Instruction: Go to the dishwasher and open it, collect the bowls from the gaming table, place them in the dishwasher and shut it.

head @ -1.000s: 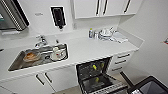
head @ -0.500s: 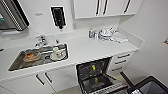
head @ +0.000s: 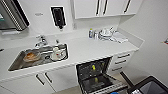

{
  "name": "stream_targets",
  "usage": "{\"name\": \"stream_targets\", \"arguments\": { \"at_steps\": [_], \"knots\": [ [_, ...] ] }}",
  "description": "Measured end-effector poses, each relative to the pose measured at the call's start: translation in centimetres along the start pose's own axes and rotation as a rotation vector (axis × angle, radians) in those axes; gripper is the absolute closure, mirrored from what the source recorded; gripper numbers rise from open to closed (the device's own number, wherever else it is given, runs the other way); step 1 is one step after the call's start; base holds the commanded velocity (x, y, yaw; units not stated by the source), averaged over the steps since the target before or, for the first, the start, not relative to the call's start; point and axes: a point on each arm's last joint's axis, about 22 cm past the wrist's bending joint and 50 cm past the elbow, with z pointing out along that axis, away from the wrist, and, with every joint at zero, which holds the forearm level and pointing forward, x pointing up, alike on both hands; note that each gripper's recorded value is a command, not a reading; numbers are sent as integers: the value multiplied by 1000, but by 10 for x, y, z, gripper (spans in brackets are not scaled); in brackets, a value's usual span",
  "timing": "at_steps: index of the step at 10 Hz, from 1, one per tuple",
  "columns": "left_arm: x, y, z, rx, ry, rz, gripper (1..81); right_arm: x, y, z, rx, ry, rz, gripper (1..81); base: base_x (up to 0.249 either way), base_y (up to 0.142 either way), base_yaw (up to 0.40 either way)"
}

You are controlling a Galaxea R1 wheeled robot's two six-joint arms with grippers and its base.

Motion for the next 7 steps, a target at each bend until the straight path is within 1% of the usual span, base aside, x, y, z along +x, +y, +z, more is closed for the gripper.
{"name": "stream_targets", "arguments": {
  "at_steps": [1, 2, 3, 4, 5, 6, 7],
  "knots": [
    [-20, 6, 16, -2, -19, -16, 10, 22, -12, 2, 5, 16, -18, 811, 0, 0, 0],
    [-30, -1, 26, 23, -27, -26, 10, 44, -26, 5, 7, 28, -36, 811, 0, 0, 0],
    [-35, -23, 28, 76, -30, -37, 10, 65, -43, 9, 18, 41, -55, 811, 0, 0, 0],
    [-35, -46, 28, 132, -28, -48, 10, 87, -69, 16, 32, 50, -79, 811, 0, 0, 0],
    [-36, -54, 34, 163, -24, -53, 10, 106, -99, 25, 54, 56, -103, 811, 0, 0, 0],
    [-44, -44, 49, 159, -32, -60, 10, 121, -130, 35, 73, 58, -127, 811, 0, 0, 0],
    [-61, -20, 67, 130, -53, -68, 10, 131, -160, 49, 85, 52, -150, 811, 0, 0, 0]
  ]
}}
